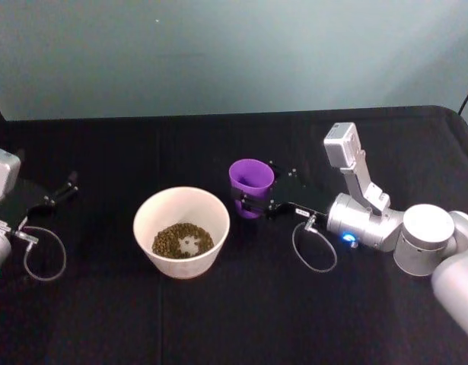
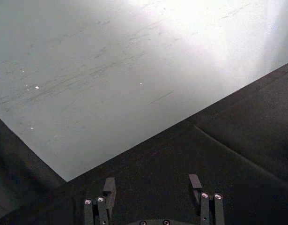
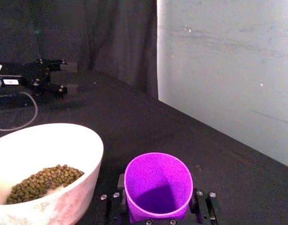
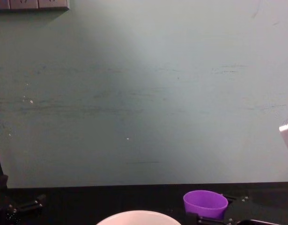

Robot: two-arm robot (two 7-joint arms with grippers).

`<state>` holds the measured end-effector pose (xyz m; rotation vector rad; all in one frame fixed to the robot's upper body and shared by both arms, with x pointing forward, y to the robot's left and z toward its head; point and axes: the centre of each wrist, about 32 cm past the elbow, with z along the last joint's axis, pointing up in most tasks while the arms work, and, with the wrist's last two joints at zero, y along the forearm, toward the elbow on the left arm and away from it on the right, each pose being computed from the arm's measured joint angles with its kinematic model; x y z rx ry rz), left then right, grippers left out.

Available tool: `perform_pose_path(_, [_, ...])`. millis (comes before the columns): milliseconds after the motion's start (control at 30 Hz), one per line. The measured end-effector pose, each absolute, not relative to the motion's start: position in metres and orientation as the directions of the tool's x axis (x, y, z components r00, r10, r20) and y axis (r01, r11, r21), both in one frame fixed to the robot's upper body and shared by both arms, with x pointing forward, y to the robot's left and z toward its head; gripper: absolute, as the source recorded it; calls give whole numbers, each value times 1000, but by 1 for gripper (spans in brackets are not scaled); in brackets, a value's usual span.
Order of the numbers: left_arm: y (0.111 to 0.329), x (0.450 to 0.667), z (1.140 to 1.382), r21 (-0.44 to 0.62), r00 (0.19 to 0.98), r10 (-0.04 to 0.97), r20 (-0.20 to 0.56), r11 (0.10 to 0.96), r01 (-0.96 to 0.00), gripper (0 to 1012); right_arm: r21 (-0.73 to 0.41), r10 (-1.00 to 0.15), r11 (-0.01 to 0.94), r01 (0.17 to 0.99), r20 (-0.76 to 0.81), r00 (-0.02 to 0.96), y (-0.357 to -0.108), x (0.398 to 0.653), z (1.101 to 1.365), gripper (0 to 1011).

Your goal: Pick up the cup and pour the mung beans from the cup into the bowl.

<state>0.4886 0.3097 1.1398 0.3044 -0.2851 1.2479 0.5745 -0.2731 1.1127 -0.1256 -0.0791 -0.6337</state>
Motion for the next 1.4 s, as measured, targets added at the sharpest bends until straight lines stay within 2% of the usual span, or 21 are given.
perform_pose_path(833, [310,489,1140,70,292,880,374,287,-955,1011,-91,-594,792,603,114,797,-275,578,1109,731])
perform_pose_path(1233, [310,489,1140,70,292,880,374,287,-955,1011,-91,-593,793,603,114,797,-275,578,1109,1002])
perform_pose_path(1400, [310,489,1140,70,292,880,374,287,-955,1011,-91,-593,792,603,114,797,-275,578,1109,1003])
